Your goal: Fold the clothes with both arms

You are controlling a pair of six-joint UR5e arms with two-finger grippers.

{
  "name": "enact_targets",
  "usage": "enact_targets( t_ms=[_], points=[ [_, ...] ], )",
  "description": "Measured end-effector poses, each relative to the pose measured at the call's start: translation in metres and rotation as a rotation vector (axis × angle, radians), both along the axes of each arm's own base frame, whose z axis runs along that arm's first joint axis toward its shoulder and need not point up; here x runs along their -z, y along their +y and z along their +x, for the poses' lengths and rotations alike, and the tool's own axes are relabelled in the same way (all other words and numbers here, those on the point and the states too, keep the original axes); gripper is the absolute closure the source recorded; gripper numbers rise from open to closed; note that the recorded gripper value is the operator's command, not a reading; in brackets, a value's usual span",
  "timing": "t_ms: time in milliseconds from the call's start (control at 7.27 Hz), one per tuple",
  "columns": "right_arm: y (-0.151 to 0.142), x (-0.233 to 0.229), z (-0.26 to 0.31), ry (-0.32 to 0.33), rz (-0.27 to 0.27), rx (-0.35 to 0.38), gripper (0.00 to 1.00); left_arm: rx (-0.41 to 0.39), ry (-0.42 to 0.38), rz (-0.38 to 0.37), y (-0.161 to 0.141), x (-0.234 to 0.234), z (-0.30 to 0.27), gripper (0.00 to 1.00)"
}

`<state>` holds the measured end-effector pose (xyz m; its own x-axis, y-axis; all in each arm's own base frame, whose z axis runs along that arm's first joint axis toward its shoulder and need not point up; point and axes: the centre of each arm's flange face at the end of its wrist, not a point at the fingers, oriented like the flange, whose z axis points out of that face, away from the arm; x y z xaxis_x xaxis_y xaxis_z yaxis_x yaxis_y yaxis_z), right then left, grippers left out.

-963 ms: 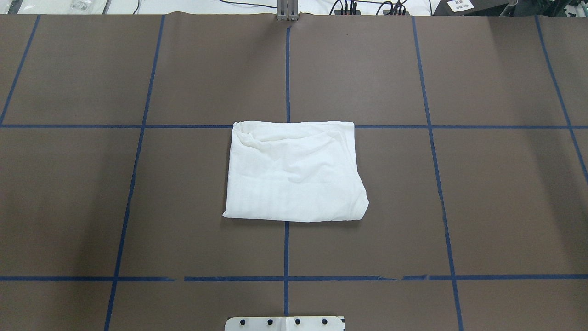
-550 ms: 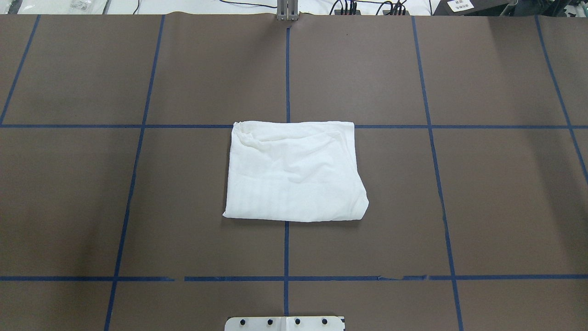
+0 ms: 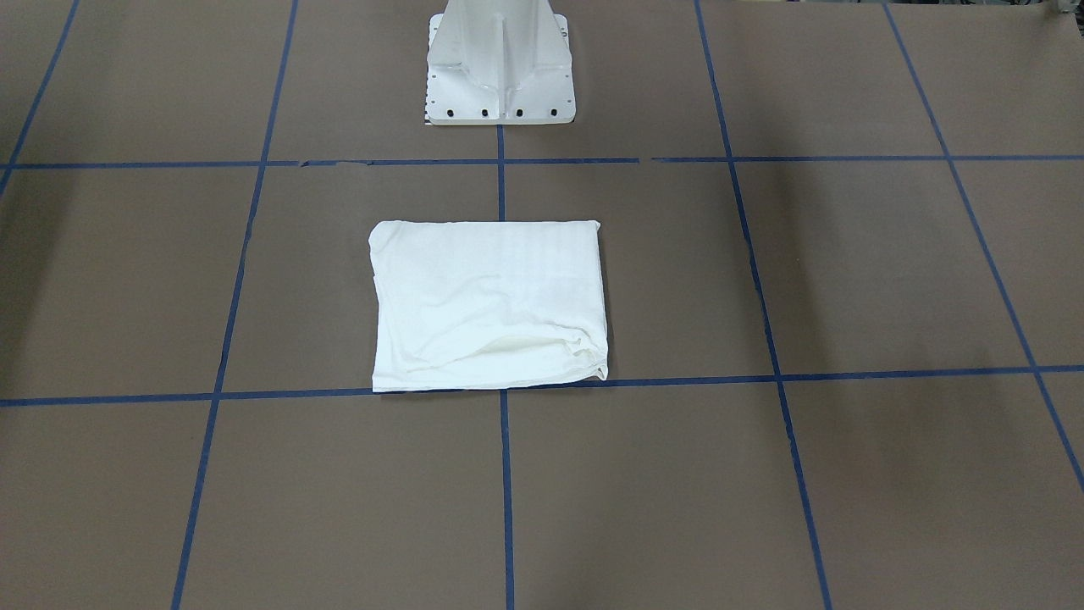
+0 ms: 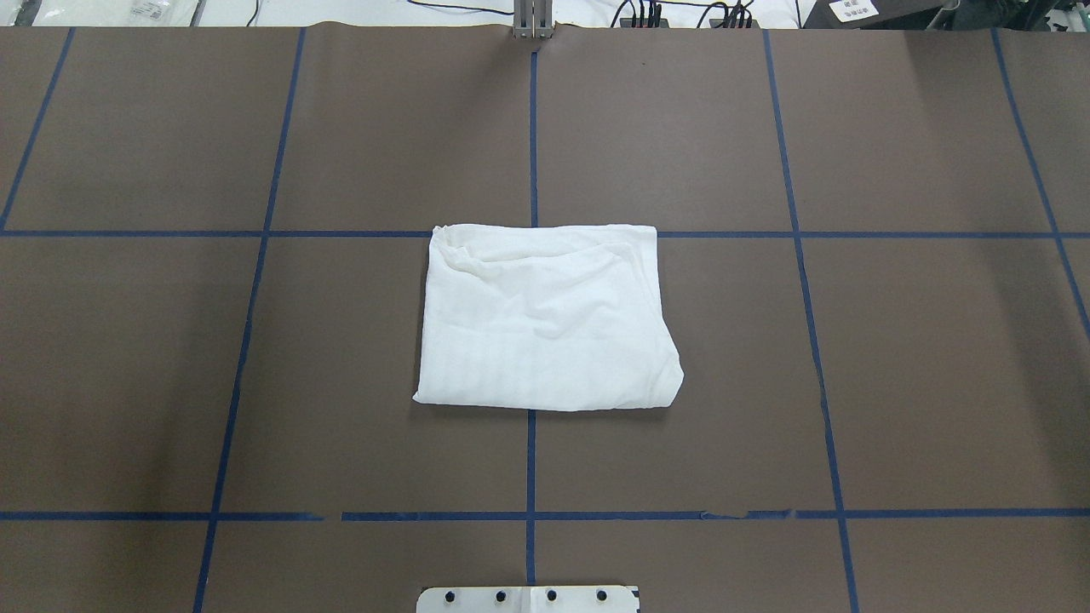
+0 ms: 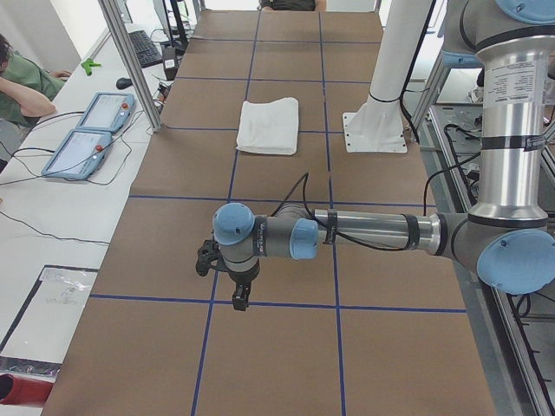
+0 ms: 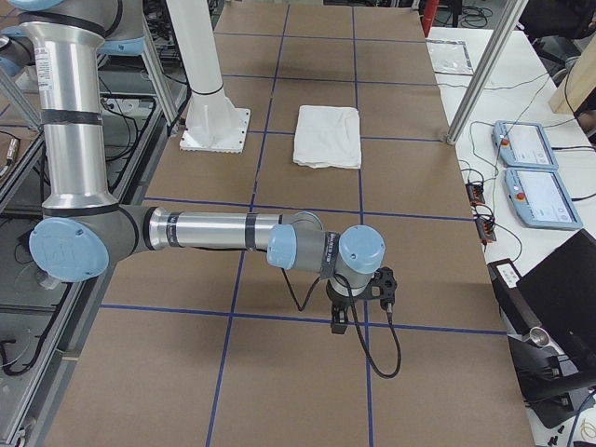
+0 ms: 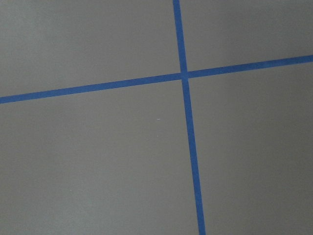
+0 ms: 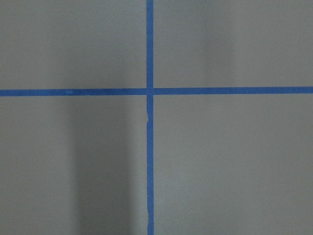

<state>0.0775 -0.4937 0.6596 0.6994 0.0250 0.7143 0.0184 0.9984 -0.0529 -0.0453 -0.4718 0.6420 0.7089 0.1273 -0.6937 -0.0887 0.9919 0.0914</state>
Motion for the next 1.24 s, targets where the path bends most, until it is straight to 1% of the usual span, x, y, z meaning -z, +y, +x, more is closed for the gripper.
enact_targets(
  t_ms=[275,688,825,1100,1238],
  points=[
    [0.001,-0.018,-0.001,-0.003,0.002,-0.003,0.00,-0.001,0.006,0.003,0.000,0.001,0.000,0.00],
    [0.000,-0.022,-0.001,-0.003,0.009,-0.010,0.00,0.002,0.006,0.000,0.000,0.001,0.001,0.00],
    [-0.001,-0.021,-0.002,-0.003,0.011,-0.010,0.00,0.015,0.006,-0.015,0.000,0.000,0.001,0.00],
    [-0.002,-0.021,-0.002,-0.003,0.014,-0.010,0.00,0.080,0.008,-0.077,0.000,0.000,0.001,0.00],
    [-0.002,-0.021,-0.002,-0.002,0.014,-0.010,0.00,0.098,0.009,-0.094,-0.001,0.001,0.001,0.00]
  ],
)
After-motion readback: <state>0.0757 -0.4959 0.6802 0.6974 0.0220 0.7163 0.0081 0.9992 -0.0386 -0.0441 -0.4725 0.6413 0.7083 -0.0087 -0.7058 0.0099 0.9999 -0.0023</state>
